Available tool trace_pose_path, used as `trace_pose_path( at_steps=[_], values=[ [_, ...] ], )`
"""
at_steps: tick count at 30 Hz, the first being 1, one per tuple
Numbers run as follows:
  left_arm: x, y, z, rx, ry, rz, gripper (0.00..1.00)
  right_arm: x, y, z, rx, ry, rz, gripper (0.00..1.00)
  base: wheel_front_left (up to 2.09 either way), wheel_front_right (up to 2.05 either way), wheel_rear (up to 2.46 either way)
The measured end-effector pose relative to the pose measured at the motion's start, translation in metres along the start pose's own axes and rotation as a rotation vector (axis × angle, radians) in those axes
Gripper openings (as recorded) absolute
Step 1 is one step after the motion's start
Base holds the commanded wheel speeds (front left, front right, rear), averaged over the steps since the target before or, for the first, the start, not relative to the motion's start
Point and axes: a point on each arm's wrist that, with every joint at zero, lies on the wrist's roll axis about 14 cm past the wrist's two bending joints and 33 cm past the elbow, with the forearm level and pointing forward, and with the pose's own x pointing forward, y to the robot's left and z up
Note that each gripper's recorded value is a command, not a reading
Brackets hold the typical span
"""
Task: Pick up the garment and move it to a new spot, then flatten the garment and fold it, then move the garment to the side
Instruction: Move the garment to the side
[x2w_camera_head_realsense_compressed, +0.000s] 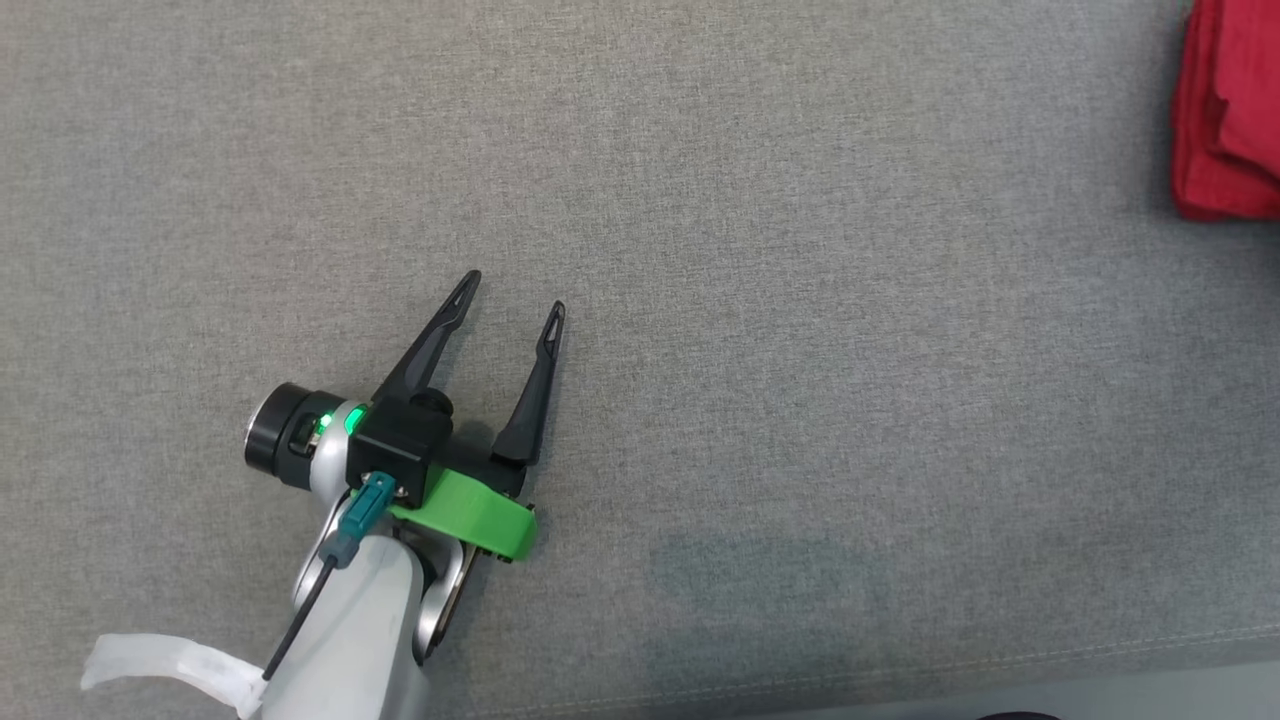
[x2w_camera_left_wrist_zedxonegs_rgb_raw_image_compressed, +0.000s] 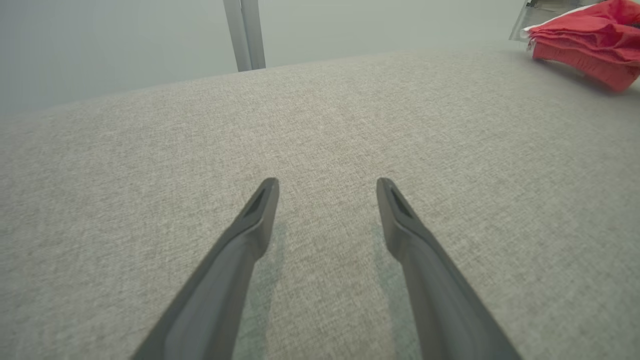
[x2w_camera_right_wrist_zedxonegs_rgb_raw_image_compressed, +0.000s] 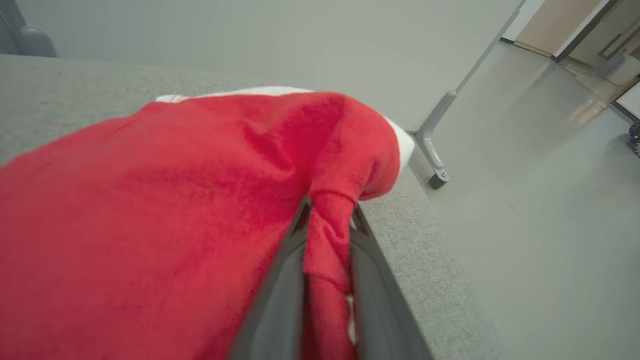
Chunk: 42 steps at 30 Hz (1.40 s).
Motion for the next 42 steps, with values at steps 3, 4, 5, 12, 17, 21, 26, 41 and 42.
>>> trace_pose_path(
  at_steps=[3, 4, 5, 12, 17, 21, 26, 41, 42],
  values=[
    [-0.001, 0.001, -0.002, -0.001, 0.008, 0.005, 1.0, -0.003, -0.016, -0.001, 0.007, 0.003, -0.045, 1.0, 0.0, 0.0, 0.0],
    [-0.002, 0.001, -0.003, -0.001, 0.01, 0.006, 1.0, -0.006, -0.025, -0.006, 0.006, 0.017, -0.069, 1.0, 0.0, 0.0, 0.0],
    [-0.002, 0.002, -0.003, -0.002, 0.011, 0.007, 1.0, -0.009, -0.034, -0.01, 0.002, 0.03, -0.091, 1.0, 0.0, 0.0, 0.0],
    [-0.002, 0.001, 0.0, -0.002, 0.005, 0.009, 1.0, -0.016, -0.063, 0.018, -0.035, -0.055, -0.181, 1.0, 0.0, 0.0, 0.0],
    [-0.006, 0.007, 0.01, 0.005, -0.015, 0.043, 1.0, -0.017, -0.011, 0.046, -0.016, -0.155, -0.077, 1.0, 0.0, 0.0, 0.0],
    [-0.014, 0.014, 0.018, 0.01, -0.026, 0.086, 1.0, -0.033, 0.04, 0.054, 0.013, -0.2, 0.046, 1.0, 0.0, 0.0, 0.0],
    [-0.033, 0.026, 0.025, 0.0, -0.032, 0.166, 1.0, -0.065, 0.089, 0.05, 0.096, -0.21, 0.165, 1.0, 0.0, 0.0, 0.0],
    [-0.108, 0.058, 0.047, 0.005, -0.076, 0.366, 1.0, -0.161, 0.141, 0.043, 0.242, -0.224, 0.314, 1.0, 0.0, 0.0, 0.0],
    [-0.113, 0.058, 0.047, 0.004, -0.078, 0.373, 1.0, -0.166, 0.142, 0.042, 0.247, -0.222, 0.315, 1.0, 0.0, 0.0, 0.0]
  ],
)
